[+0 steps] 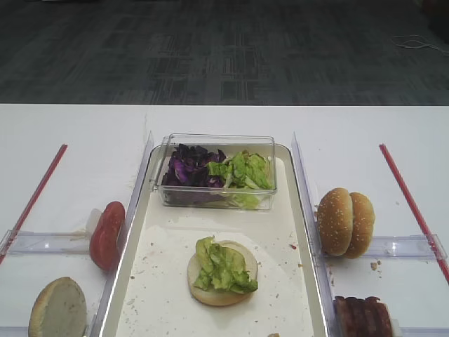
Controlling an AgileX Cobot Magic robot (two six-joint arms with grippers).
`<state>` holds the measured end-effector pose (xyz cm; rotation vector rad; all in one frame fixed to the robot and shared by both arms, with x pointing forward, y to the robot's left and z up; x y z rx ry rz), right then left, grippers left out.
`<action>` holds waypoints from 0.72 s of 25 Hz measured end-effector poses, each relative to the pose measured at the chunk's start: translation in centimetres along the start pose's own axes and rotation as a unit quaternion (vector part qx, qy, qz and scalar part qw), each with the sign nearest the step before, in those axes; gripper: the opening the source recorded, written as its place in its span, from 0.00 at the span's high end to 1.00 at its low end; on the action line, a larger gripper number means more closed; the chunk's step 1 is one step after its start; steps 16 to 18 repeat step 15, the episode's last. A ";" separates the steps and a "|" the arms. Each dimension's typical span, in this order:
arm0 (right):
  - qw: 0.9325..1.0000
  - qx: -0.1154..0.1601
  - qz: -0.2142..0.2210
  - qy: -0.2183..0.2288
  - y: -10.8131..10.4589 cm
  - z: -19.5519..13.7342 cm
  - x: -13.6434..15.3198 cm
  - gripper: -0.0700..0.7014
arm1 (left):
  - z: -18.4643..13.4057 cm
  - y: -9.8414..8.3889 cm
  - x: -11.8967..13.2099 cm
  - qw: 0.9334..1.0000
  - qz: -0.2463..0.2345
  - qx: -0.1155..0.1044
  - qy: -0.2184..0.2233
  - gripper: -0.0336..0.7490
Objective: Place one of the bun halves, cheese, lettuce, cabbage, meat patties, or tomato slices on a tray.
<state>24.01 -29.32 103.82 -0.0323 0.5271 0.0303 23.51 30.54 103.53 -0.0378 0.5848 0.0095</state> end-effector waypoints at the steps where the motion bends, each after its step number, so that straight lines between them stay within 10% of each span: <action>1: 1.000 0.000 0.000 0.000 0.0 0.0 0.0 0.09 | 0.0 0.0 0.0 1.000 0.000 0.000 0.000 0.17; 18: 1.000 0.001 0.000 0.000 0.0 0.0 0.0 0.09 | 0.0 0.0 0.0 1.000 0.000 0.000 0.000 0.17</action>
Point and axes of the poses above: a point on each arm's last joint axis where the gripper is mounted, x pointing out along that axis toward the gripper, y along the wrist's bending axis when the last joint is at zero, z = x × y, the point moved 1 cm from there along x, pointing out along that axis toward the gripper
